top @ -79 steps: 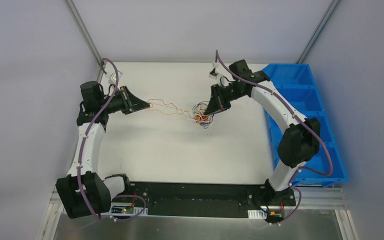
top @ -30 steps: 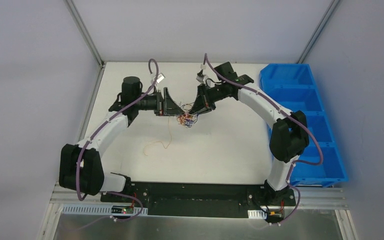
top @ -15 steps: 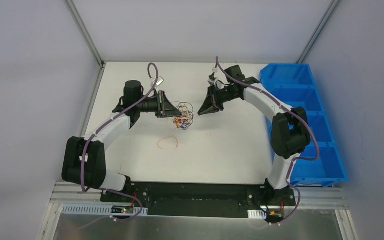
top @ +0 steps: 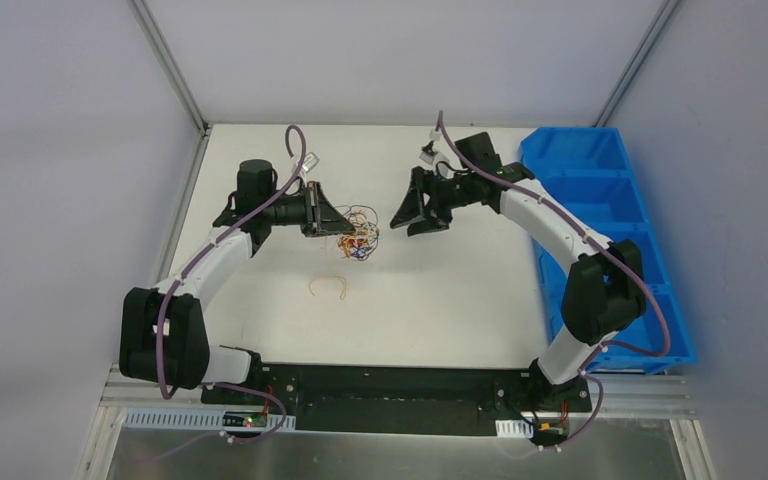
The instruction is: Untangle the cables
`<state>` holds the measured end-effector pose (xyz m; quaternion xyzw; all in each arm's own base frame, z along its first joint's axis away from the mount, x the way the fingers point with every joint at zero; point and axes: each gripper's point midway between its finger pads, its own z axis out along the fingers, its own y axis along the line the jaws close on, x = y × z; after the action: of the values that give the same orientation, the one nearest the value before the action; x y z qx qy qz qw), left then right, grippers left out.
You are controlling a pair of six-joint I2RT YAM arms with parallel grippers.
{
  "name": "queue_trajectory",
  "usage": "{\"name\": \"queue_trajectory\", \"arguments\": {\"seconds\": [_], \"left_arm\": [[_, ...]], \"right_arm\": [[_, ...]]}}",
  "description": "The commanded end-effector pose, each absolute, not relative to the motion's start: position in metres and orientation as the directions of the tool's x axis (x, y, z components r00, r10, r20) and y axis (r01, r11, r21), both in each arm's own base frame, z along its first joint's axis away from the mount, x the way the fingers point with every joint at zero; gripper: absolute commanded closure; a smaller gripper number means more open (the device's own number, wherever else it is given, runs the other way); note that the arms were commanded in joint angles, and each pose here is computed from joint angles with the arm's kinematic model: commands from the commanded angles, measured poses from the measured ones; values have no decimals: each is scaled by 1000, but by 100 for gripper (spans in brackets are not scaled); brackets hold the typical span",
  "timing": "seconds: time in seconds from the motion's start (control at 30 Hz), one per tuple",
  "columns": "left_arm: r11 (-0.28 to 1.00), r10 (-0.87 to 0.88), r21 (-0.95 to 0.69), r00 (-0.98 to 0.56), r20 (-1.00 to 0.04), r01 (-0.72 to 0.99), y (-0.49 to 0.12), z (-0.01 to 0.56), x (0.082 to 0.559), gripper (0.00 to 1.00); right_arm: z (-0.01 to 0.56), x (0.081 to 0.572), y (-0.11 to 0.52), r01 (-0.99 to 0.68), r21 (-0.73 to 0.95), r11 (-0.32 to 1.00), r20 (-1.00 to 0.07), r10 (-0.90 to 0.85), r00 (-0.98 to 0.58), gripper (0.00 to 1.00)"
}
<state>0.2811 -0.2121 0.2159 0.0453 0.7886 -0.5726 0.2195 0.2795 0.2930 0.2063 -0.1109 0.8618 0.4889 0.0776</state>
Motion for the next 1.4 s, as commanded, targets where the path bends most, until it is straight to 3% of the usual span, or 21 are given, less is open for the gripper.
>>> {"name": "queue_trajectory", "arguments": {"seconds": [0.0, 0.2, 0.3, 0.37, 0.4, 0.5, 0.6, 0.67, 0.7, 0.73, 0.83, 0.9, 1.13, 1.3, 1.37], "left_arm": [[274, -192, -890, -886, -422, 365, -223, 241, 289, 99], [217, -215, -925, -909, -357, 312, -232, 248, 294, 100], [192, -224, -936, -915, -335, 296, -233, 250, 294, 100], [179, -212, -942, -923, -320, 285, -232, 250, 288, 100], [173, -201, -944, -929, -312, 280, -232, 250, 284, 100], [180, -175, -950, -942, -287, 256, -225, 247, 270, 100], [271, -198, -929, -931, -308, 250, -204, 238, 265, 99], [329, -215, -908, -916, -339, 259, -194, 233, 263, 99], [338, -224, -904, -911, -346, 260, -191, 232, 261, 98], [348, -233, -903, -909, -345, 254, -190, 229, 260, 99], [318, -262, -920, -911, -318, 229, -195, 228, 263, 100], [291, -287, -935, -914, -287, 203, -198, 230, 272, 100], [196, -324, -972, -927, -188, 129, -208, 228, 291, 100], [138, -339, -986, -931, -139, 97, -212, 230, 296, 100], [123, -341, -989, -932, -124, 87, -212, 232, 296, 100]], "right_arm": [[214, 266, 329, -382, 790, 479, -342, -172, -924, 29], [188, 282, 350, -391, 736, 552, -359, -171, -918, 45], [177, 300, 347, -389, 675, 627, -403, -129, -906, 67], [168, 316, 335, -373, 601, 707, -445, -91, -891, 93], [164, 323, 326, -359, 564, 744, -462, -76, -884, 100], [154, 340, 295, -300, 492, 817, -489, -26, -872, 100], [146, 346, 262, -244, 459, 854, -483, 10, -875, 100], [148, 339, 254, -243, 515, 822, -451, 18, -893, 100], [159, 326, 263, -267, 626, 732, -397, 4, -918, 100], [171, 313, 271, -282, 706, 649, -361, -12, -932, 91], [194, 284, 292, -301, 804, 513, -324, -46, -945, 45], [204, 269, 306, -371, 790, 488, -383, -79, -920, 31], [214, 259, 345, -455, 739, 497, -458, -124, -880, 31], [199, 276, 360, -449, 724, 523, -472, -98, -876, 42], [194, 288, 361, -454, 696, 556, -507, -66, -859, 52]]}}
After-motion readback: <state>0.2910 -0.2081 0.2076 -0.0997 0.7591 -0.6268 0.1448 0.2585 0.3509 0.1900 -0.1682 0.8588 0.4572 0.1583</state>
